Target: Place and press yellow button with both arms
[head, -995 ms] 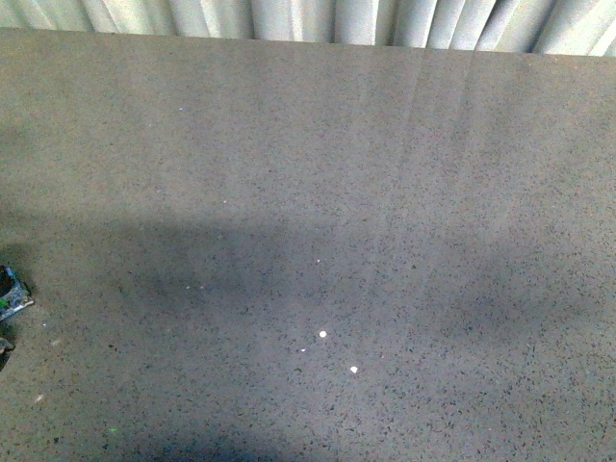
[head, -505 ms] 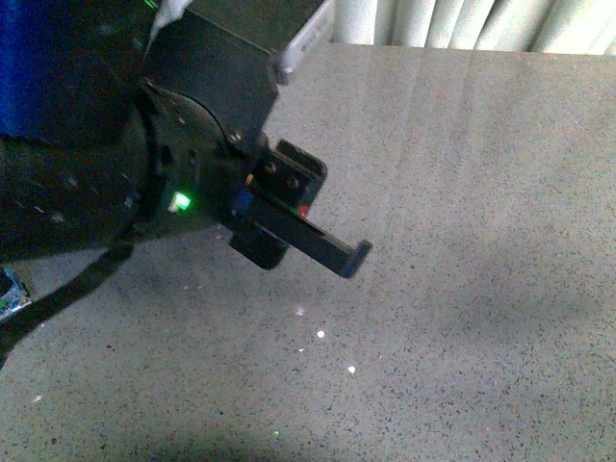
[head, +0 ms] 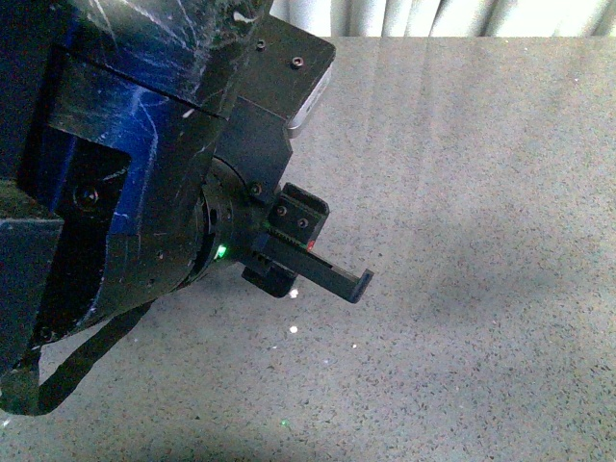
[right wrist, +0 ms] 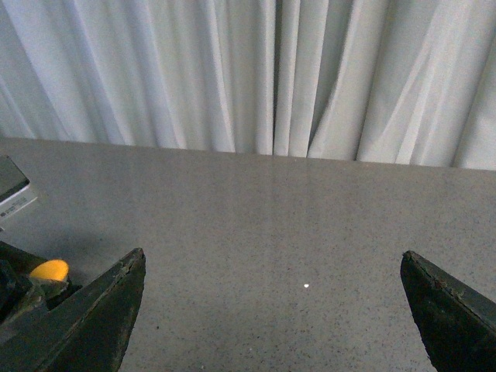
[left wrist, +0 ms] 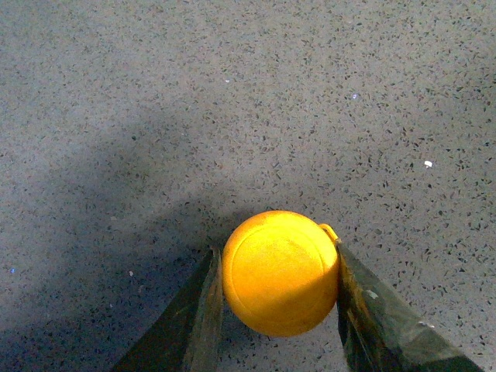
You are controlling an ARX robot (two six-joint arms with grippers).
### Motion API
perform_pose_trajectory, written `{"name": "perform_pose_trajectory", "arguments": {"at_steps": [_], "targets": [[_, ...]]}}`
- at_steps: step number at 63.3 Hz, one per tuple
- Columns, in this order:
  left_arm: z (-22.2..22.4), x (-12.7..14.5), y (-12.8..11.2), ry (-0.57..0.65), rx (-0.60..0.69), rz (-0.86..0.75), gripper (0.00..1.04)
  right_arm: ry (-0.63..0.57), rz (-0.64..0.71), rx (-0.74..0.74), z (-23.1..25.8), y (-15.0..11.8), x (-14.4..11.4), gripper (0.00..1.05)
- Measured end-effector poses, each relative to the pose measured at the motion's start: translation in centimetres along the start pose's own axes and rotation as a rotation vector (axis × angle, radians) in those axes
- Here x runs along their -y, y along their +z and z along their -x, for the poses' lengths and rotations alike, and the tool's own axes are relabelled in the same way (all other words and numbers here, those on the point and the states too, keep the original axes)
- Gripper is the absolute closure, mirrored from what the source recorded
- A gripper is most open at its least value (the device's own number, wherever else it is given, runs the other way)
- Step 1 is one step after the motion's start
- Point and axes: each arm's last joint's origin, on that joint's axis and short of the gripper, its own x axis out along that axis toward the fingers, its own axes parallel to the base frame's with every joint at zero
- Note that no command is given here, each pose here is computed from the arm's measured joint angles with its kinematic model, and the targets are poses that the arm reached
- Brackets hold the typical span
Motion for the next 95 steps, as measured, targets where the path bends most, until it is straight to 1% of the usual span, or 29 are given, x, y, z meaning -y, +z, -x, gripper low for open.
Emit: {"name": "perform_pose_trajectory", "arguments": {"at_steps": [18,22,24,25,26,29,32,36,37,41,44,51,53,57,59,70,72,73,74,75,76,79,80,85,86,89,90,92,95], "targets": [[-0.6,0.4,-0.3,0.008,0.002,-0.003,0.72,0.000,0.000,0.000,0.0,0.0,0.0,0.09],[-0.6,0.5,-0.3,0.005,0.001,-0.003,0.59,0.000,0.000,0.000,0.0,0.0,0.0,0.09],[-0.6,0.6,-0.3,0.004,0.001,-0.002,0.55,0.000,0.000,0.000,0.0,0.0,0.0,0.09],[-0.6,0.6,-0.3,0.003,0.001,-0.001,0.51,0.000,0.000,0.000,0.0,0.0,0.0,0.09],[-0.6,0.6,-0.3,0.003,0.001,-0.001,0.50,0.000,0.000,0.000,0.0,0.0,0.0,0.09],[-0.6,0.6,-0.3,-0.001,0.001,0.003,0.36,0.000,0.000,0.000,0.0,0.0,0.0,0.09],[-0.5,0.6,-0.3,-0.005,0.001,0.009,0.27,0.000,0.000,0.000,0.0,0.0,0.0,0.09],[0.1,0.4,-0.5,-0.003,0.003,0.017,0.10,0.000,0.000,0.000,0.0,0.0,0.0,0.09],[0.3,0.4,-0.6,-0.002,0.004,0.016,0.08,0.000,0.000,0.000,0.0,0.0,0.0,0.09],[1.3,0.1,-0.7,-0.012,0.016,0.021,0.10,0.000,0.000,0.000,0.0,0.0,0.0,0.09],[2.0,-0.4,-0.7,-0.006,0.025,0.029,0.09,0.000,0.000,0.000,0.0,0.0,0.0,0.09],[3.3,-2.2,-0.7,0.012,0.041,0.068,0.09,0.000,0.000,0.000,0.0,0.0,0.0,0.09],[3.7,-3.0,-0.6,0.026,0.042,0.091,0.09,0.000,0.000,0.000,0.0,0.0,0.0,0.09],[4.8,-6.3,-0.5,0.071,0.060,0.197,0.09,0.000,0.000,0.000,0.0,0.0,0.0,0.09],[5.2,-7.4,-0.5,0.085,0.068,0.235,0.09,0.000,0.000,0.000,0.0,0.0,0.0,0.09],[8.0,-12.5,-0.6,0.163,0.159,0.405,0.09,0.000,0.000,0.000,0.0,0.0,0.0,0.09],[8.4,-13.1,-0.9,0.239,0.222,0.404,0.13,0.000,0.000,0.000,0.0,0.0,0.0,0.09],[8.9,-13.7,-1.2,0.305,0.290,0.412,0.17,-0.001,0.000,0.000,0.0,0.0,0.0,0.09],[9.1,-13.9,-1.3,0.334,0.320,0.410,0.19,0.001,0.000,0.000,0.0,0.0,0.0,0.09],[9.6,-14.3,-1.8,0.377,0.380,0.411,0.22,0.001,0.000,0.000,0.0,0.0,0.0,0.09],[10.2,-14.6,-2.3,0.402,0.435,0.412,0.26,0.000,0.000,0.000,0.0,0.0,0.0,0.09],[11.8,-15.3,-3.3,0.444,0.528,0.409,0.33,-0.001,0.000,0.000,0.0,0.0,0.0,0.09],[12.8,-15.6,-3.8,0.458,0.573,0.406,0.37,-0.001,0.000,0.000,0.0,0.0,0.0,0.09],[15.8,-16.2,-5.3,0.496,0.640,0.399,0.51,-0.001,0.000,0.000,0.0,0.0,0.0,0.09],[16.6,-16.0,-5.9,0.517,0.654,0.400,0.56,-0.001,0.000,0.000,0.0,0.0,0.0,0.09],[17.4,-15.5,-6.6,0.526,0.673,0.397,0.66,0.000,0.000,0.000,0.0,0.0,0.0,0.09],[17.4,-15.5,-6.6,0.525,0.673,0.396,0.67,0.000,0.000,0.000,0.0,0.0,0.0,0.09],[17.6,-15.1,-7.1,0.517,0.673,0.391,0.74,0.001,0.000,0.000,0.0,0.0,0.0,0.09],[17.6,-14.8,-7.6,0.513,0.665,0.390,0.81,0.000,0.000,0.000,0.0,0.0,0.0,0.09]]}}
